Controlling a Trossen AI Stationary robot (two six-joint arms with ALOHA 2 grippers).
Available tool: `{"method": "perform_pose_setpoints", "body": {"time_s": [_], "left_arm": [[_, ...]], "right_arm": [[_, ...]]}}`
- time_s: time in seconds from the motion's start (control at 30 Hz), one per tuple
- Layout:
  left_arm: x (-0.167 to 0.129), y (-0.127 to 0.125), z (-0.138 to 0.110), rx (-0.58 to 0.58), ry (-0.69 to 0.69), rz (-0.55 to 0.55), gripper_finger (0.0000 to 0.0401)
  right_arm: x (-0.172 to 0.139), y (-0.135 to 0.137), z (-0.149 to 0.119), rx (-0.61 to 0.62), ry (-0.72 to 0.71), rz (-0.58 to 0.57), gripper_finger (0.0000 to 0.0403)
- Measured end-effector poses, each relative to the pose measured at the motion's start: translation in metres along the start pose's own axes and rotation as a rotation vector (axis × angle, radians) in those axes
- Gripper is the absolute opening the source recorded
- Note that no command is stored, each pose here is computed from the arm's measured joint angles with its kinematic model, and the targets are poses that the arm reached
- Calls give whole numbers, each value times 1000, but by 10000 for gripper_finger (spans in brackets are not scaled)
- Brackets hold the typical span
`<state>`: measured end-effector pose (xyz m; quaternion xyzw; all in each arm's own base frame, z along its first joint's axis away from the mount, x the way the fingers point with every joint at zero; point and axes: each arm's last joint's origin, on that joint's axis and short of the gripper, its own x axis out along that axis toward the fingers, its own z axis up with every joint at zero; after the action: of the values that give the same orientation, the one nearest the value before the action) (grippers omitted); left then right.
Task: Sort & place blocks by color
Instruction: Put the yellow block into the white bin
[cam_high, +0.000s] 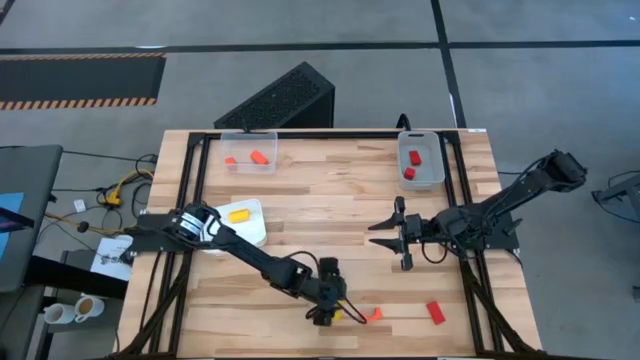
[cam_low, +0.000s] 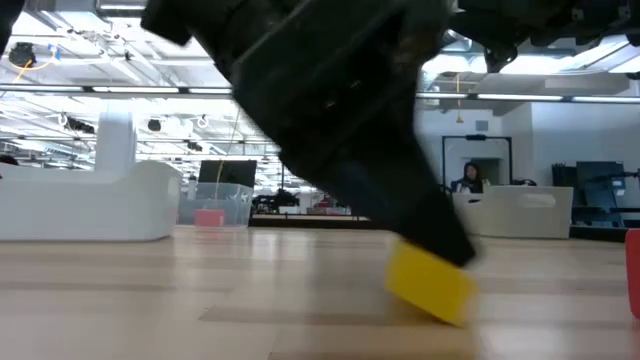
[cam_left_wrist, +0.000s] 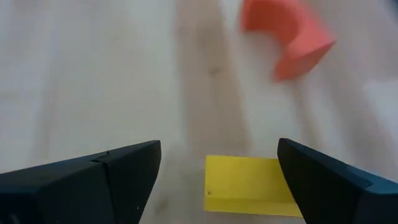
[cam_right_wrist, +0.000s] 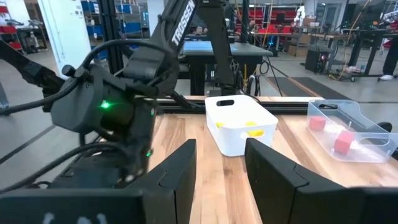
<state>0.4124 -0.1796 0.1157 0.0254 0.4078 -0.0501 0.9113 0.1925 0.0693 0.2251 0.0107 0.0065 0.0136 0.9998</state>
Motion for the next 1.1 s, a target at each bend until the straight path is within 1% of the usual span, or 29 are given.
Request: {"method": "perform_pose_setpoints", "body": {"time_s": [0.1,0.17,0.33,0.43,0.5,0.53,0.57,0.63,0.7,0.73,0.8,0.87,0.93,1.0,1.1], "left_arm": [[-8,9,-3,39,78,96,303],[-13,16,-4,60,116,141,298],[-28,29,-1,75,172,190,284],[-42,34,-1,77,219,238,274],[-56,37,2,50,207,287,268],[-65,38,6,24,176,304,266],[-73,40,9,-10,138,318,264],[-82,43,4,-95,100,337,264],[-84,45,-6,-193,91,330,263],[-86,44,-9,-222,95,315,263],[-92,39,-10,-241,78,276,263],[-94,32,-16,-207,95,249,263],[-93,25,-24,-139,146,216,263],[-95,19,-22,-78,137,170,263],[-95,15,-21,3,128,150,263]], "right_arm": [[0,0,0,-1,2,0,159],[0,0,0,1,1,0,159],[0,0,-1,1,5,0,159],[0,0,-1,4,5,0,159],[0,0,-1,15,6,0,159],[0,0,-1,22,6,0,159],[0,0,-1,23,7,0,159],[0,0,-1,23,8,0,159],[0,0,-1,23,9,0,159],[0,0,-1,23,11,0,159],[0,0,-1,24,10,0,159],[0,0,-1,25,9,0,159],[0,0,-1,26,8,0,159],[0,0,-1,27,6,0,159],[0,0,0,27,5,0,159]]}}
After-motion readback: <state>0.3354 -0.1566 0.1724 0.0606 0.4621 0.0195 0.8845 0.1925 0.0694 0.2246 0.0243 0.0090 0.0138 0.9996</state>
